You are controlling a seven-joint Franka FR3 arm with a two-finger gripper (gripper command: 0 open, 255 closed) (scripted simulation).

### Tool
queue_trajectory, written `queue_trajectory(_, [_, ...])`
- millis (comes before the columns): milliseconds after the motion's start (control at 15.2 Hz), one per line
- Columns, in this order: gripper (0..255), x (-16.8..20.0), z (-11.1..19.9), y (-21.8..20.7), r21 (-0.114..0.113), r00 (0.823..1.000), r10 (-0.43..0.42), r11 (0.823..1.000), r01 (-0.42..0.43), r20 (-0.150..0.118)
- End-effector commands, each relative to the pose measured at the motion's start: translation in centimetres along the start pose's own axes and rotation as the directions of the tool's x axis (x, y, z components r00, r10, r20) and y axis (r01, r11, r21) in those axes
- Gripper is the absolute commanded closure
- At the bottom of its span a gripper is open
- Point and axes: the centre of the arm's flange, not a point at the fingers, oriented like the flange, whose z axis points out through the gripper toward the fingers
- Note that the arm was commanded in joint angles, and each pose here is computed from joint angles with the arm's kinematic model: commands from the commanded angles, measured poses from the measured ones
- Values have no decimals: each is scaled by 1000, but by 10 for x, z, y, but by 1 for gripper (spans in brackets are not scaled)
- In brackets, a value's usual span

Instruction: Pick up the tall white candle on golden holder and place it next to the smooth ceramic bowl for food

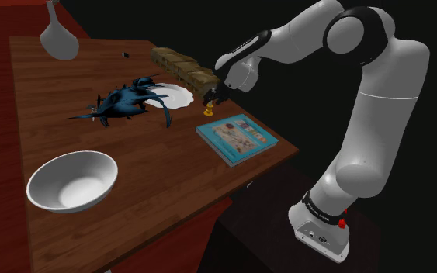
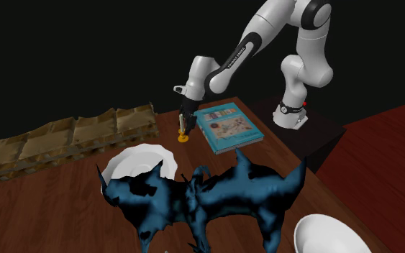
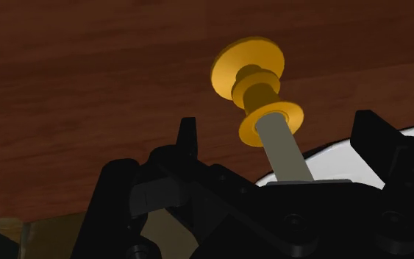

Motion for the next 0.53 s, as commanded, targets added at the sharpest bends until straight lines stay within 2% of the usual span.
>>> queue_trajectory(0, [0, 0, 2, 0, 0, 1000, 0, 1000, 0, 0])
queue_trajectory(264, [0, 0, 2, 0, 0, 1000, 0, 1000, 0, 0])
queue_trajectory(330, [255, 0, 2, 0, 0, 1000, 0, 1000, 0, 0])
queue_trajectory(462, [255, 0, 2, 0, 0, 1000, 0, 1000, 0, 0])
